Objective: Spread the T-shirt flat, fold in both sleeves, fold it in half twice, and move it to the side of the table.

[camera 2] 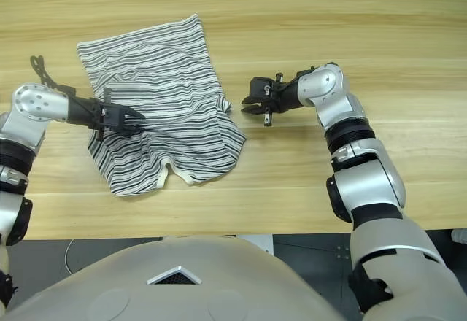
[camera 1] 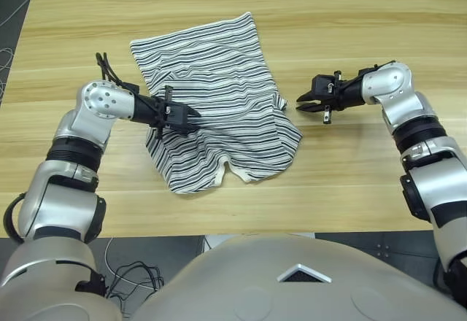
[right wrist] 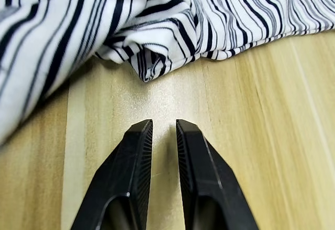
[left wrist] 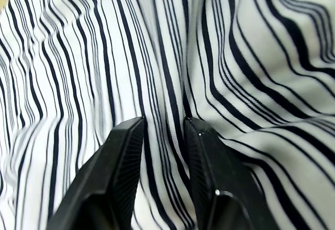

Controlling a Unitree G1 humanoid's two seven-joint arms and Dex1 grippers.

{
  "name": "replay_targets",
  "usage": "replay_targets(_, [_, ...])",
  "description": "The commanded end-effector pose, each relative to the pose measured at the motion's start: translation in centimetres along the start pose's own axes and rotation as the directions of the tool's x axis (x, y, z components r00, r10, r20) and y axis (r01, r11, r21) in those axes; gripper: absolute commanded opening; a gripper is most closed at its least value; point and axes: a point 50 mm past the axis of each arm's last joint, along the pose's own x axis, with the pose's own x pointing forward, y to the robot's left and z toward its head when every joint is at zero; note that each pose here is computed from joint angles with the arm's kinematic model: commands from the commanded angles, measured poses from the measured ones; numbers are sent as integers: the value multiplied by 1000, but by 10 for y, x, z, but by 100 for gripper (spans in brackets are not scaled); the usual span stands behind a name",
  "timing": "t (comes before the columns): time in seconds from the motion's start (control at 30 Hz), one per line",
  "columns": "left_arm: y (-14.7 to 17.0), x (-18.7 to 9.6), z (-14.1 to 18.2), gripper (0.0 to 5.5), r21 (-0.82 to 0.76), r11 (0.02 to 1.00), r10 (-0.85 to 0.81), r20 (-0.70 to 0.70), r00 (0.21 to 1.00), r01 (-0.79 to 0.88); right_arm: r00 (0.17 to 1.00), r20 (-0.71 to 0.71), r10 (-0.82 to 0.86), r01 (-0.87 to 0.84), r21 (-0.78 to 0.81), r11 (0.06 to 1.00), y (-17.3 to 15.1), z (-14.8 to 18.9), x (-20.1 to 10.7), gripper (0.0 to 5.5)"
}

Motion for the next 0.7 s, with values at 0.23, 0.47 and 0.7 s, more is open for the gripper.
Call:
replay_targets(0.23, [-74, 2, -42, 145, -193, 948, -281, -133, 950, 254, 981, 117, 154, -158, 30, 987, 24, 12, 36, 83])
replay_targets(0.47, [-76, 0, -43, 145, -197, 950, -272, -134, 953, 243, 960, 190, 205, -218, 52, 974, 30, 20, 33, 83])
replay_targets(0.7, [-77, 1, -42, 145, -194, 950, -271, -131, 954, 244, 974, 185, 133, -157, 123, 980, 28, 19, 43, 83])
